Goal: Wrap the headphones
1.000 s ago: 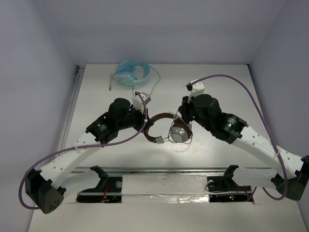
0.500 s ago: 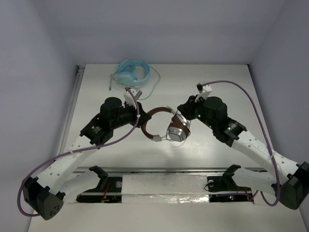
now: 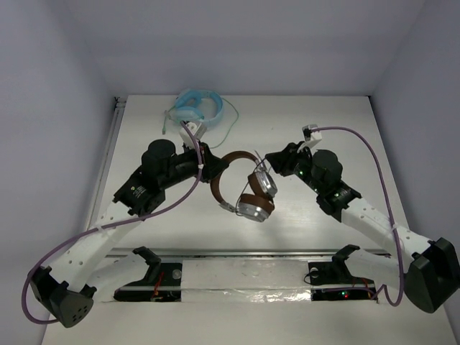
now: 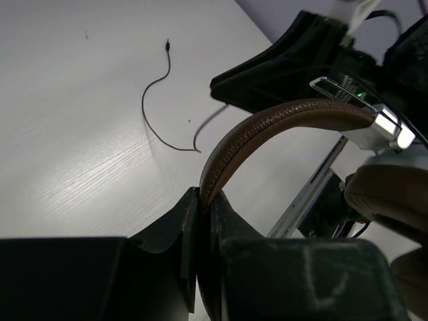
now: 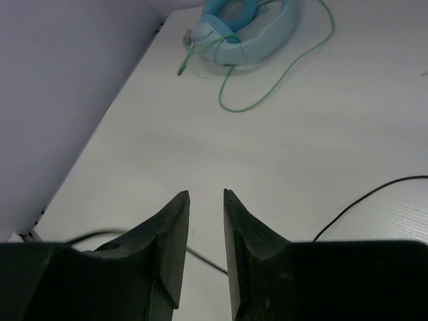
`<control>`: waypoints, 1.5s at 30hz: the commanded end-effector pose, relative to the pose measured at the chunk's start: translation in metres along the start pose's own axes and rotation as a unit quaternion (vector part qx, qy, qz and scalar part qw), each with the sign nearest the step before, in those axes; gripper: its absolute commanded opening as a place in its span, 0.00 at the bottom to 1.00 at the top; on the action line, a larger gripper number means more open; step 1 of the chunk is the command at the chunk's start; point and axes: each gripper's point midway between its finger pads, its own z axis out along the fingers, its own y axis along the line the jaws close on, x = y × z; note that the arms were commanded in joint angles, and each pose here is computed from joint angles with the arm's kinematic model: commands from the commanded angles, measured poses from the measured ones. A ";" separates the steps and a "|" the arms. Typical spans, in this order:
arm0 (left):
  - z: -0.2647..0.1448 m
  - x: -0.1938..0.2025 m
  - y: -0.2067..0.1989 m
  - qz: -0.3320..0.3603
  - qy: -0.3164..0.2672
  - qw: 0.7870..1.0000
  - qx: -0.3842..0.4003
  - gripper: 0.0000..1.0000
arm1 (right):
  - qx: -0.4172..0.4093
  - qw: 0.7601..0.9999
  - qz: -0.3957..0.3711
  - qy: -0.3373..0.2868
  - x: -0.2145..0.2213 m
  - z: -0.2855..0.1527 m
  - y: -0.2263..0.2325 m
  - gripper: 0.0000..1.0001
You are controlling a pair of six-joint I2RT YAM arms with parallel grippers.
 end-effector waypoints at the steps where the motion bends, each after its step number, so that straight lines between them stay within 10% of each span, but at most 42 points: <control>1: -0.014 -0.053 -0.033 0.000 -0.082 0.996 0.045 0.00 | -0.036 0.999 -0.002 -0.025 -0.010 0.007 0.010 0.33; 9: -0.012 -0.065 -0.039 -0.005 -0.082 0.995 0.050 0.00 | -0.079 0.997 0.000 0.000 0.011 0.021 0.018 0.43; 14: -0.014 -0.073 -0.036 -0.012 -0.091 0.995 0.031 0.00 | -0.019 0.999 0.029 -0.021 0.006 0.008 -0.002 0.03; 19: -0.013 -0.080 -0.035 -0.016 -0.100 0.995 0.024 0.00 | 0.095 0.992 0.043 -0.069 -0.017 -0.023 -0.035 0.00; 29: -0.006 -0.094 -0.028 -0.035 -0.108 0.993 0.001 0.00 | -0.072 0.995 0.018 -0.069 -0.010 -0.054 0.021 0.62; 45: -0.011 -0.114 -0.037 -0.042 -0.120 0.992 0.008 0.00 | -0.099 0.995 0.010 0.032 0.052 -0.005 0.010 0.58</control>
